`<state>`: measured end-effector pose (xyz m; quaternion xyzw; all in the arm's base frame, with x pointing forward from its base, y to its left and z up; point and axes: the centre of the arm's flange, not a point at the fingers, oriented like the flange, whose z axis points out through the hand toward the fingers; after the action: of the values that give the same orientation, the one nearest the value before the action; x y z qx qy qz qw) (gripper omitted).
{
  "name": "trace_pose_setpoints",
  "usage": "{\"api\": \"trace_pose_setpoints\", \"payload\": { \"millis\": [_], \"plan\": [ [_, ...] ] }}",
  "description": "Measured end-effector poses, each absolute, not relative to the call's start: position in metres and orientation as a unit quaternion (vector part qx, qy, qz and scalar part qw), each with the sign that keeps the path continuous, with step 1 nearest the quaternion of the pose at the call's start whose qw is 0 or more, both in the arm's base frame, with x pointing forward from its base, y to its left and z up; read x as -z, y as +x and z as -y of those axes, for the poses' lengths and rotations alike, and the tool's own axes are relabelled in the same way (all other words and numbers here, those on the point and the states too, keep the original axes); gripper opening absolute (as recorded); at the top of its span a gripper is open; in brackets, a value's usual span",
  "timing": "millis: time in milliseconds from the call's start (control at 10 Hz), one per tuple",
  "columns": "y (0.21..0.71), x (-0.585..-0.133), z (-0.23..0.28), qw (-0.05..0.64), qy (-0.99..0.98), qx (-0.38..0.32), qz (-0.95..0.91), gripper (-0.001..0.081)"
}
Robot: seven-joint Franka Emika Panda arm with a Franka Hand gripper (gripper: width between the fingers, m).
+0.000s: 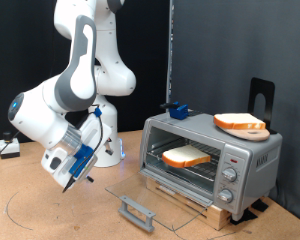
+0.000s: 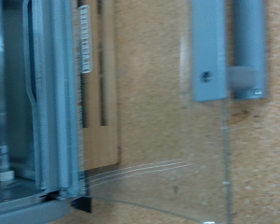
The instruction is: Make a piece of toast with the oven
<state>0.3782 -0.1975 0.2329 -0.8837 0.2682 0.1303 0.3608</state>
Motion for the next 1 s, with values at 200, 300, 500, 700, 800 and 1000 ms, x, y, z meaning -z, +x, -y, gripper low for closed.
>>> {"api": "trace_pose_setpoints", "payload": {
  "millis": [200, 300, 500, 700, 800, 1000],
  "plan": [
    [0.380, -0.218, 0.205, 0.361, -0.883, -0.133, -0.270, 0.0809],
    [0.380, -0.210, 0.205, 0.360, -0.882, -0.143, -0.267, 0.0809],
    [0.375, -0.188, 0.197, 0.356, -0.882, -0.173, -0.257, 0.0809],
    [0.370, -0.164, 0.178, 0.350, -0.882, -0.197, -0.246, 0.0809],
    [0.366, -0.155, 0.165, 0.346, -0.883, -0.207, -0.239, 0.0809],
    [0.358, -0.143, 0.138, 0.348, -0.883, -0.223, -0.221, 0.0809]
  ]
}}
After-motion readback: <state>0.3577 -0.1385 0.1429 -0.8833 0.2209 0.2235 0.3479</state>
